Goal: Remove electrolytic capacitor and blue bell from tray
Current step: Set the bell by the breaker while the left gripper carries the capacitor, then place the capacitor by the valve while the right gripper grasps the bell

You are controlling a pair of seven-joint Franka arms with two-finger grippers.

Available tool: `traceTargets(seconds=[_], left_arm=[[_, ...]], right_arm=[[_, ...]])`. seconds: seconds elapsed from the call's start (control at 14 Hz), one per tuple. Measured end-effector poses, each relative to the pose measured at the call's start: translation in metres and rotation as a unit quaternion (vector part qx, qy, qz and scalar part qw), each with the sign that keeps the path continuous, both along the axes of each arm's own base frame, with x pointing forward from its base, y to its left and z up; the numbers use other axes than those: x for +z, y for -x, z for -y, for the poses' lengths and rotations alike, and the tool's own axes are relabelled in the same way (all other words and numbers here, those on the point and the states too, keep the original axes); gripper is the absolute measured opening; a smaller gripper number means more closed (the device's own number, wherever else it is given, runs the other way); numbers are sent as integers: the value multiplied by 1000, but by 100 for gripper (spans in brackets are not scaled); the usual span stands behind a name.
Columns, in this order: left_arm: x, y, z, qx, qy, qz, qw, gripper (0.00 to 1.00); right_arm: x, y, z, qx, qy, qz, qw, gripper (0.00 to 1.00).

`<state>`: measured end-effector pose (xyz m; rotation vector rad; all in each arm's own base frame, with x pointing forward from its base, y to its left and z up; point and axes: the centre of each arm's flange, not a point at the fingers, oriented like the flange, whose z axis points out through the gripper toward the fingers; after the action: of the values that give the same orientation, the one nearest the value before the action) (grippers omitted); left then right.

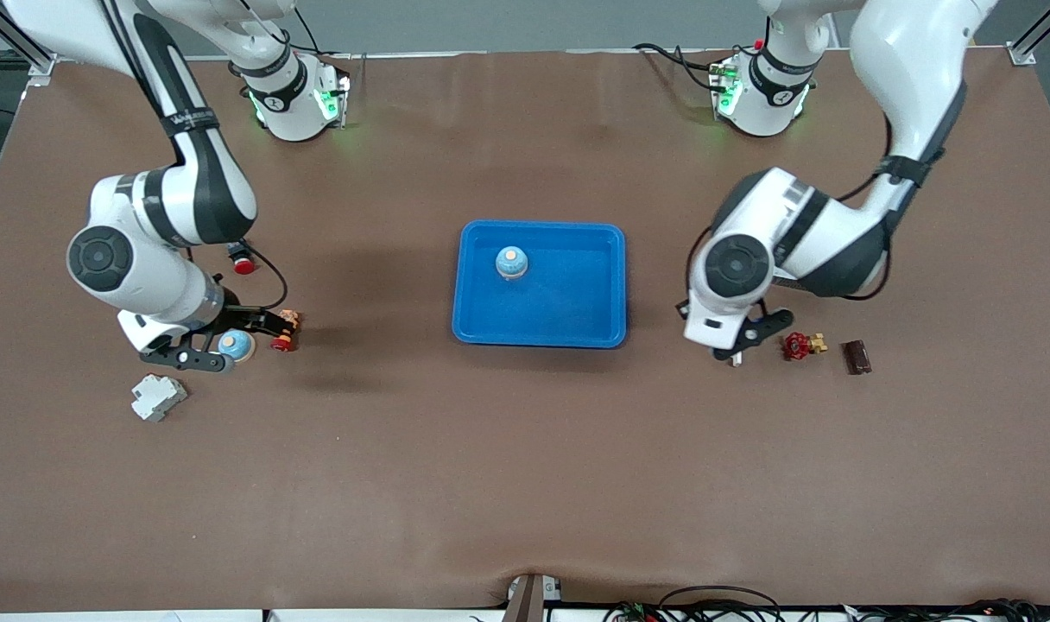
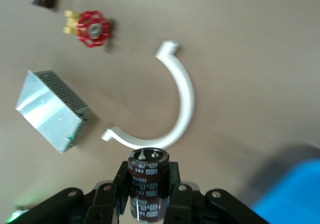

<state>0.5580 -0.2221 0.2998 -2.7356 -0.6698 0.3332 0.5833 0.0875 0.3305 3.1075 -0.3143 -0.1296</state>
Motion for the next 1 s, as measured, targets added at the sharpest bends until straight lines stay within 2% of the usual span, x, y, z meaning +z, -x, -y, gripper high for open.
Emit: traceTargets(seconds=[0.29,0.71,1.0], left_arm=[[-56,10,-65,6,-22,-13,1000,34],[-100,10,-94,-13,-6,17,1000,34],[-122,8,-106,-16,3,17,1000,34]], right_arm=[[4,16,-87,-82,-7,6,997,100],[13,72,-238,-168,-34,51,984,100],[8,109,-293,-197,-38,49,978,100]])
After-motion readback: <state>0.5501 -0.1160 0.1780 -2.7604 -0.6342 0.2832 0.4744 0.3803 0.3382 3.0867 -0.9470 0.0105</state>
